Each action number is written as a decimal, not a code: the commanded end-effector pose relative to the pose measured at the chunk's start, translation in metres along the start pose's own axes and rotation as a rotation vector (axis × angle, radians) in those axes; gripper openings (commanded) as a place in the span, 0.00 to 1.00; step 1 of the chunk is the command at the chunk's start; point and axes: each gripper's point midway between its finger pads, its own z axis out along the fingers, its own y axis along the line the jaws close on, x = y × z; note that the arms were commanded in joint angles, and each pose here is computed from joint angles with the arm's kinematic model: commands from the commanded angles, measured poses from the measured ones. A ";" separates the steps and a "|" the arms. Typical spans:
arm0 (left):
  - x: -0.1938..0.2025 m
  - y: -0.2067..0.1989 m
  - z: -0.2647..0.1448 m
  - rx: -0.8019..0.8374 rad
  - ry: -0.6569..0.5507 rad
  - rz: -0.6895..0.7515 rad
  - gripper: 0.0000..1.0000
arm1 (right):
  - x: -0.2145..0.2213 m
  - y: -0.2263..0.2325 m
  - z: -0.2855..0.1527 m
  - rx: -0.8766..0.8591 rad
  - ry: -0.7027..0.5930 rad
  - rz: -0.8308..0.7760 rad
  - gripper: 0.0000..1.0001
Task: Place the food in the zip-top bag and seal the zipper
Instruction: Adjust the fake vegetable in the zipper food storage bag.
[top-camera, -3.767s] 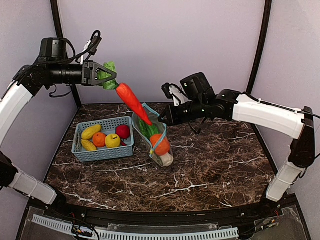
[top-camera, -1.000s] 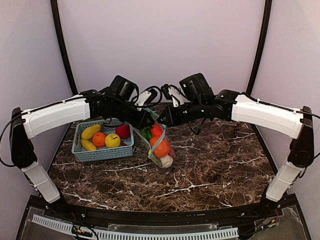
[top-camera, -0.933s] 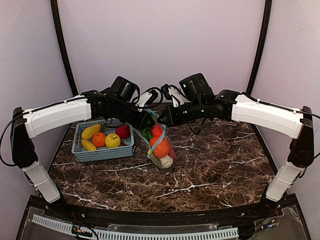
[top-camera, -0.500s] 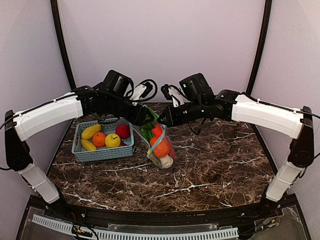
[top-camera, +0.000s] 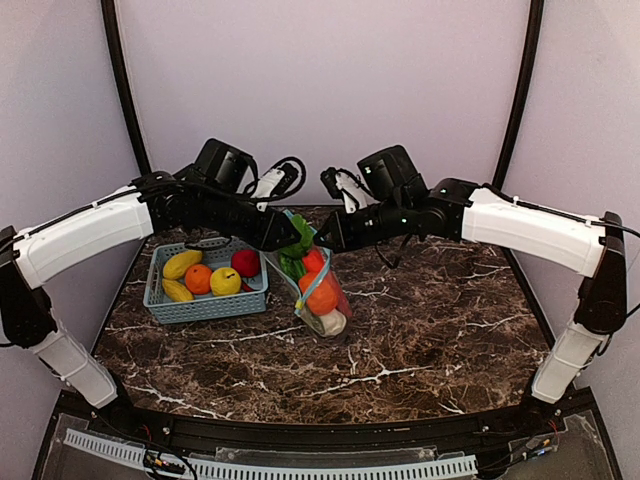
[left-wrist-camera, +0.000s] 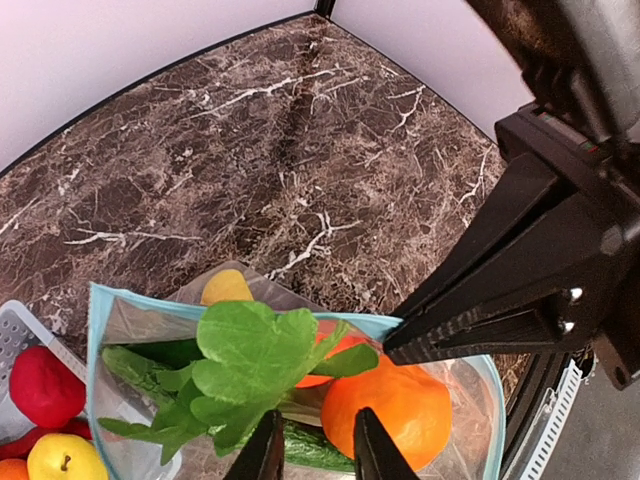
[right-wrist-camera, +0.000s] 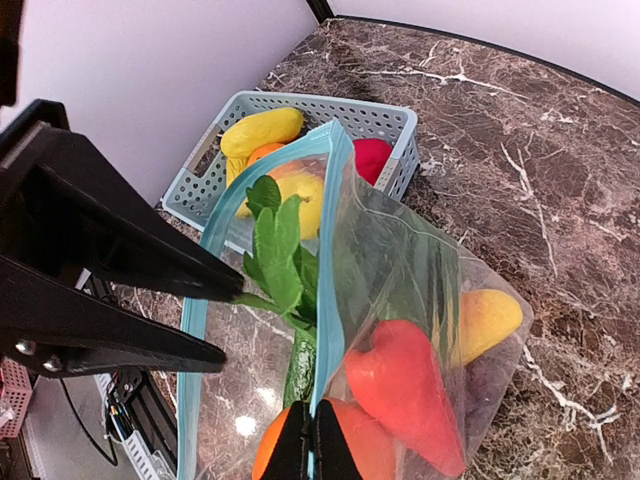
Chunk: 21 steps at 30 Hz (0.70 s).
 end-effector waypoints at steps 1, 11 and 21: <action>0.021 -0.007 0.025 0.060 0.064 -0.052 0.23 | -0.027 0.012 -0.007 -0.042 -0.080 -0.011 0.00; 0.034 0.012 0.074 0.006 0.090 -0.068 0.21 | -0.021 0.011 -0.003 -0.052 -0.063 -0.003 0.00; 0.038 0.025 0.083 -0.054 0.072 -0.079 0.22 | -0.020 0.007 -0.004 -0.029 -0.069 -0.002 0.00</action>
